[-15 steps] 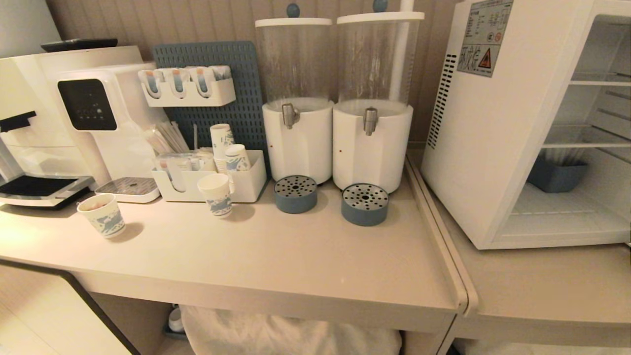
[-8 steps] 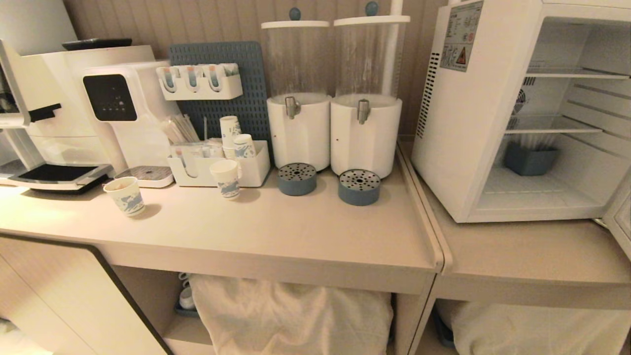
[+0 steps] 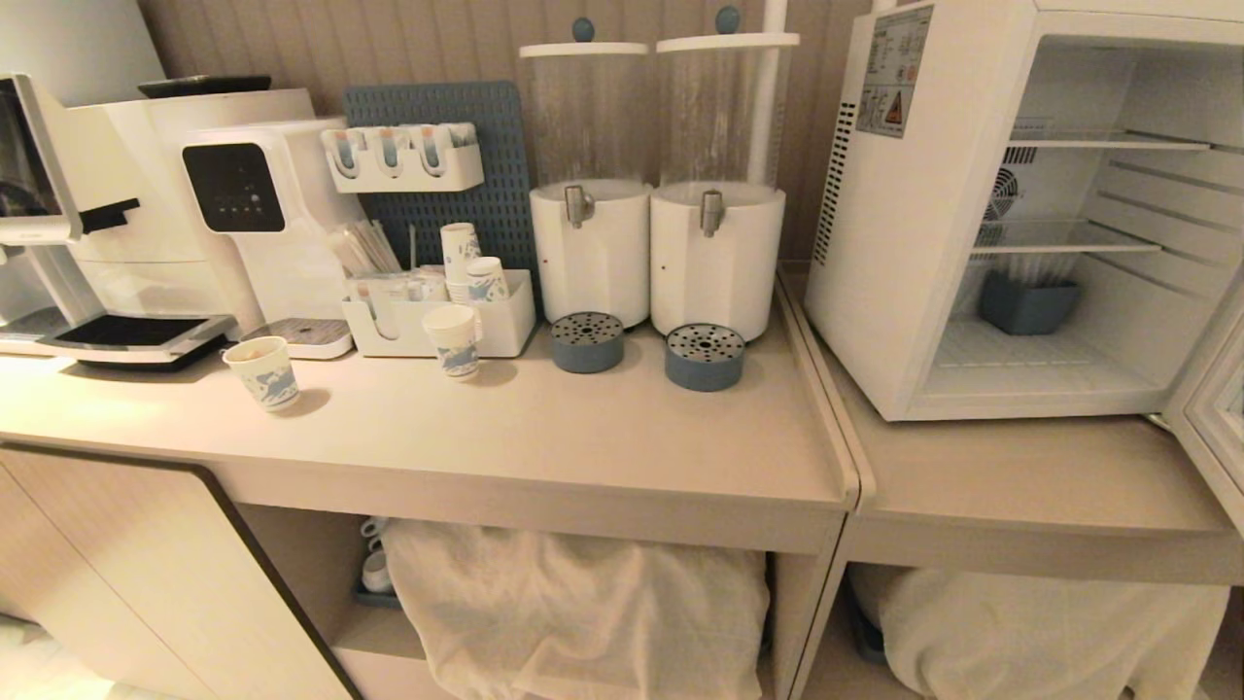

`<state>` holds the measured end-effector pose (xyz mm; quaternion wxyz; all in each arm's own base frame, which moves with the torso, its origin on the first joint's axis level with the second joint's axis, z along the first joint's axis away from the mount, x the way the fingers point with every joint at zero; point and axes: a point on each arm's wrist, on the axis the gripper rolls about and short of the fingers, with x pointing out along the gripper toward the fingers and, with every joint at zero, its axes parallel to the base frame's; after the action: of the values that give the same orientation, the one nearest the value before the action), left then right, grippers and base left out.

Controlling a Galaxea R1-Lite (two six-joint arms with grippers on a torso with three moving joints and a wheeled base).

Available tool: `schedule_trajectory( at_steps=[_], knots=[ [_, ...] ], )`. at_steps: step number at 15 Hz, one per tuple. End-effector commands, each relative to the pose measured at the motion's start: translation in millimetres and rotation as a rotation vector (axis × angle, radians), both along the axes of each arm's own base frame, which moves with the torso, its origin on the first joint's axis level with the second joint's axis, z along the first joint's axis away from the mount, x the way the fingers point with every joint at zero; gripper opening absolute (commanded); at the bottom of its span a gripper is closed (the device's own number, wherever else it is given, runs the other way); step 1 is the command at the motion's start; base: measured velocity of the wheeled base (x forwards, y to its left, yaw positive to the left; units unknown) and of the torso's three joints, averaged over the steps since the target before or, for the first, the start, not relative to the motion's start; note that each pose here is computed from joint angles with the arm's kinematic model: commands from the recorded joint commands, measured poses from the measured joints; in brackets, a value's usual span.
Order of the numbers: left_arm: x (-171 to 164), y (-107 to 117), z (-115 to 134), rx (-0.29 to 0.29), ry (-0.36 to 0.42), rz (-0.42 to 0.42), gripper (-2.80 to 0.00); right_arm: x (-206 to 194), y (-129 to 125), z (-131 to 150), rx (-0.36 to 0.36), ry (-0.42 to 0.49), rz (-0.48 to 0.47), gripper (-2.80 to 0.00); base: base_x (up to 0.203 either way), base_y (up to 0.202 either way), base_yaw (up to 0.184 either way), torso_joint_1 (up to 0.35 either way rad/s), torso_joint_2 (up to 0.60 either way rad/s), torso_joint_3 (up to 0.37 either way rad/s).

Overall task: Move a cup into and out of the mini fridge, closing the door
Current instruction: Place the ceramic cup on the table

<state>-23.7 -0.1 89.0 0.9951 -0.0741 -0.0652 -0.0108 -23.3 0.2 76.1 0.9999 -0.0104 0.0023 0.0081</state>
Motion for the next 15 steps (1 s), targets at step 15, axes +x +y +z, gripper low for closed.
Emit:
schedule_trajectory(
  at_steps=[15],
  knots=[
    [2.9, 0.0, -10.9, -0.003, 0.032, -0.001, -2.8, 0.1, 0.0, 0.0, -0.001, 0.001, 0.001, -2.8, 0.0, 0.117, -0.002, 0.001, 0.0, 0.002]
  ],
)
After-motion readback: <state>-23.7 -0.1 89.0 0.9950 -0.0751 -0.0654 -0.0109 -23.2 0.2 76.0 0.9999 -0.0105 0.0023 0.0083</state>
